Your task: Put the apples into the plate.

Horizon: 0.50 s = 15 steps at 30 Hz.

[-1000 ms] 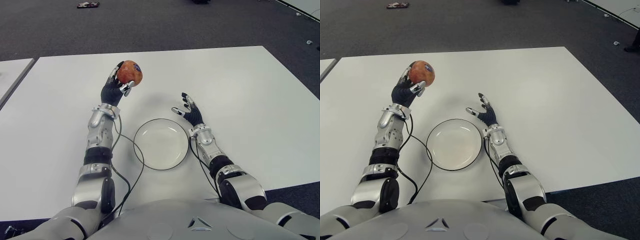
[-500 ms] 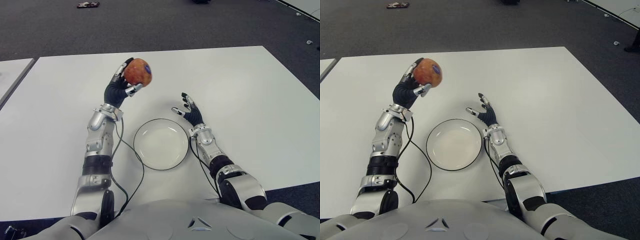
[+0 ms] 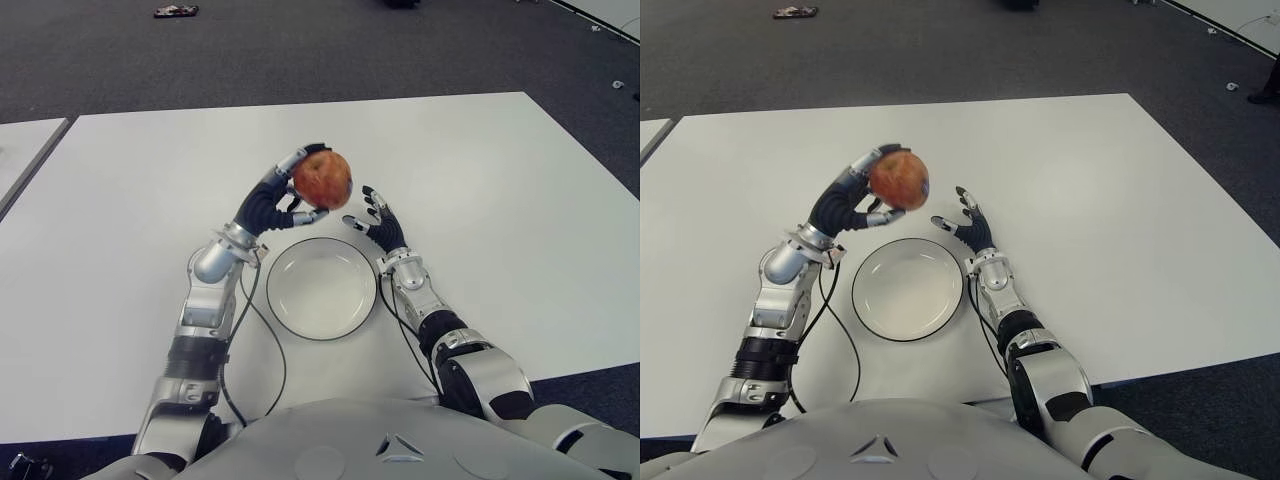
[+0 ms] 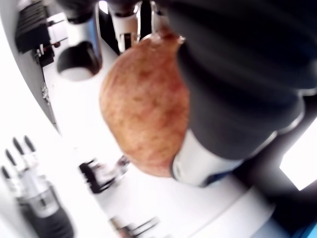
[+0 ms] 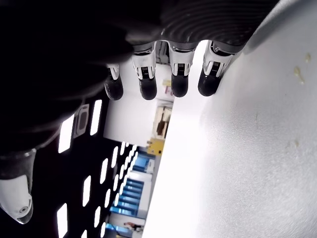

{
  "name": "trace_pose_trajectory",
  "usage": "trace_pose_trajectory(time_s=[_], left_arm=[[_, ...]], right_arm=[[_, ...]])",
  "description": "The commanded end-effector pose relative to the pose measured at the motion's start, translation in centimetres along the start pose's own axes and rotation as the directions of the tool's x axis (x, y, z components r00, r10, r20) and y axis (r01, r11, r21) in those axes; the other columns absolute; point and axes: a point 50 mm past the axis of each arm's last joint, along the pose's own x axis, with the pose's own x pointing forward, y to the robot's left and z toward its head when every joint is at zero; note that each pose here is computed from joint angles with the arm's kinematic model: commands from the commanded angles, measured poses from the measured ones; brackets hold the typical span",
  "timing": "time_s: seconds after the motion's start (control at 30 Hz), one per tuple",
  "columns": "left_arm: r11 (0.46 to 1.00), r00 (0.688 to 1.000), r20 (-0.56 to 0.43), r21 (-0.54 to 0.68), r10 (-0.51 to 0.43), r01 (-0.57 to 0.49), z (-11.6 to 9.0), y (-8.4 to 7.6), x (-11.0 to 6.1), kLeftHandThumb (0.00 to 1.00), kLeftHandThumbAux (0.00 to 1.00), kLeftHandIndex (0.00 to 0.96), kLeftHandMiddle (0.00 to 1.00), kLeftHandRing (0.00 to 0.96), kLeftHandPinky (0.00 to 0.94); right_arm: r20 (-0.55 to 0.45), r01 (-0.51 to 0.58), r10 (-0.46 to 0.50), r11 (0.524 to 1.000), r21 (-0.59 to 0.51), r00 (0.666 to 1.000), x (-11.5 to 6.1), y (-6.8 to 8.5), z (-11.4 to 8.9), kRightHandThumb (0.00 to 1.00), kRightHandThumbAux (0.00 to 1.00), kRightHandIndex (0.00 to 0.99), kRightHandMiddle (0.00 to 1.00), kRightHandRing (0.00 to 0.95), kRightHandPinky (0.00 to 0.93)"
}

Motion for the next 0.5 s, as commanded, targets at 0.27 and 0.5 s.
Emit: trace_pose_trajectory(time_s=[0.27, 0.5], left_arm=[[0.959, 0.978, 0.0, 0.198, -0.207, 0.203, -1.1, -1.32, -0.48, 0.736, 0.696, 0.444, 0.862, 0.863, 0.866], [0.891, 0.947, -0.047, 0.326, -0.318, 0.315, -1.13, -1.72, -1.08, 0.736, 0.697, 0.444, 0.856, 0.858, 0.861]], right_arm=[[-0.116, -0.029, 0.026, 0.999, -0.021, 0.993, -0.92, 0.47, -2.0, 0.056, 0.569, 0.0, 0.0, 0.0, 0.011], [-0.113, -0.033, 0.03, 0.999, -0.026, 0.993, -0.93, 0.52, -1.99, 0.047, 0.561, 0.0, 0.0, 0.0, 0.016]])
